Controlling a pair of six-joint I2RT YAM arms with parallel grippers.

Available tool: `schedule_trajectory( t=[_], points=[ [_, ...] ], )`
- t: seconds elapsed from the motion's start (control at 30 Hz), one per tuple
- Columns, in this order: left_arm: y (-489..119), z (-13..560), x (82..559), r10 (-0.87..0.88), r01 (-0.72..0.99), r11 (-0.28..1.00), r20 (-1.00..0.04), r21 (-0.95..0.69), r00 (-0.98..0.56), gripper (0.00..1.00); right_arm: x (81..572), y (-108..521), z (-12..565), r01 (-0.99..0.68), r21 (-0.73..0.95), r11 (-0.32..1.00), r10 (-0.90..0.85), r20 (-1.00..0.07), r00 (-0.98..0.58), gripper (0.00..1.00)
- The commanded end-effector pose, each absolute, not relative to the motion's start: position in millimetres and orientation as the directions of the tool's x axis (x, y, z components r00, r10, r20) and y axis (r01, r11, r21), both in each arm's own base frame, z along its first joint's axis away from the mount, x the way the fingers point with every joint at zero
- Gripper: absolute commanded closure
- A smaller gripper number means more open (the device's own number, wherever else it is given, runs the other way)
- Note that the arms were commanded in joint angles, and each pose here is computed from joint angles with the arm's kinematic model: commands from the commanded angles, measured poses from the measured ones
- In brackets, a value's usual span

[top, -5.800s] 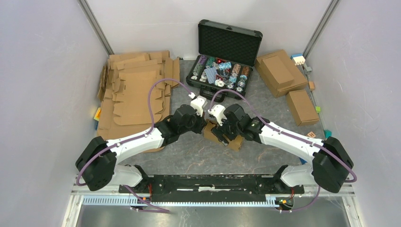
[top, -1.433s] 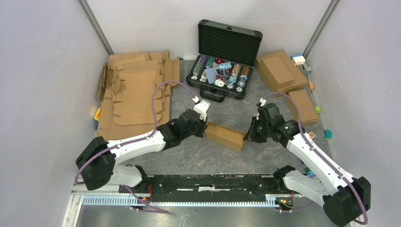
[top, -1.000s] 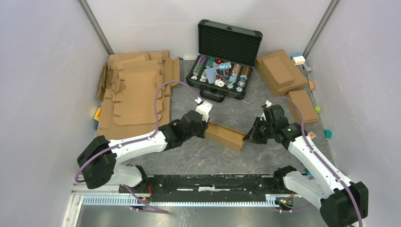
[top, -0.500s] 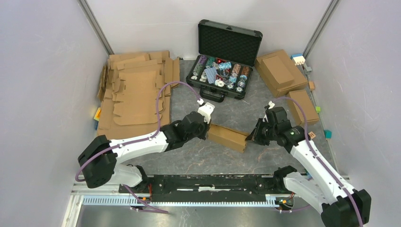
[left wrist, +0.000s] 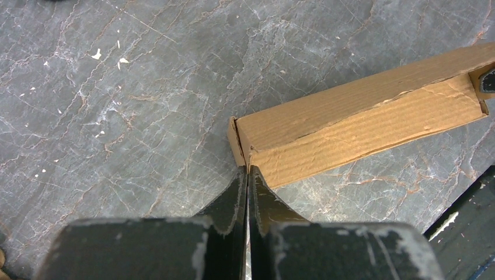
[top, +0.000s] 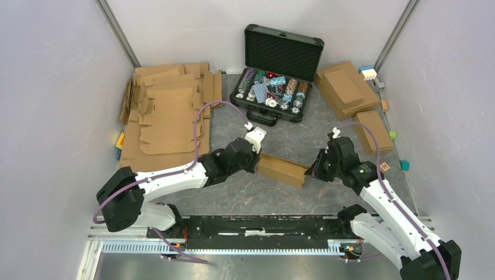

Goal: Fold the paper box

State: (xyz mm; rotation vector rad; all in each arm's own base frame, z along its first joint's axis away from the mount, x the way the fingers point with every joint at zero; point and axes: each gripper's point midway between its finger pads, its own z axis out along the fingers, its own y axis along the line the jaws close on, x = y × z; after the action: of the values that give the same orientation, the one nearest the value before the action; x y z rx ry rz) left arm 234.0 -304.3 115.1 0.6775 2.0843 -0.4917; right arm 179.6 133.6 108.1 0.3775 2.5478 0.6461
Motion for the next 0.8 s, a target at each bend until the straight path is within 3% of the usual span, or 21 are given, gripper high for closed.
schedule_trajectory(
  t=[0.0,0.3,0.53,0.67,0.77],
  points=[
    [-294.3,104.3,234.3,0.337,0.62,0.783,-0.806,-0.047,-0.487,0.97,180.4,109.9,102.6,0.168,0.374,0.912,0.333,-0.434,-0.837,1.0],
    [-293.8,104.2,234.6,0.336,0.618,0.785,-0.805,-0.047,-0.488,0.97,182.7,103.0,106.7,0.144,0.308,0.941,0.279,-0.459,-0.844,0.93],
    [-294.0,103.7,234.4,0.338,0.619,0.784,-0.804,-0.046,-0.488,0.97,183.5,109.3,104.5,0.107,0.326,0.939,0.258,-0.467,-0.845,0.65],
    [-293.9,103.3,234.5,0.338,0.618,0.785,-0.804,-0.046,-0.489,0.97,191.8,111.4,127.3,0.0,0.315,0.949,0.18,-0.543,-0.82,0.33],
    [-293.9,103.0,234.5,0.339,0.618,0.785,-0.804,-0.046,-0.49,0.97,191.8,126.4,140.3,-0.128,0.365,0.922,0.12,-0.585,-0.802,0.2]
  ],
)
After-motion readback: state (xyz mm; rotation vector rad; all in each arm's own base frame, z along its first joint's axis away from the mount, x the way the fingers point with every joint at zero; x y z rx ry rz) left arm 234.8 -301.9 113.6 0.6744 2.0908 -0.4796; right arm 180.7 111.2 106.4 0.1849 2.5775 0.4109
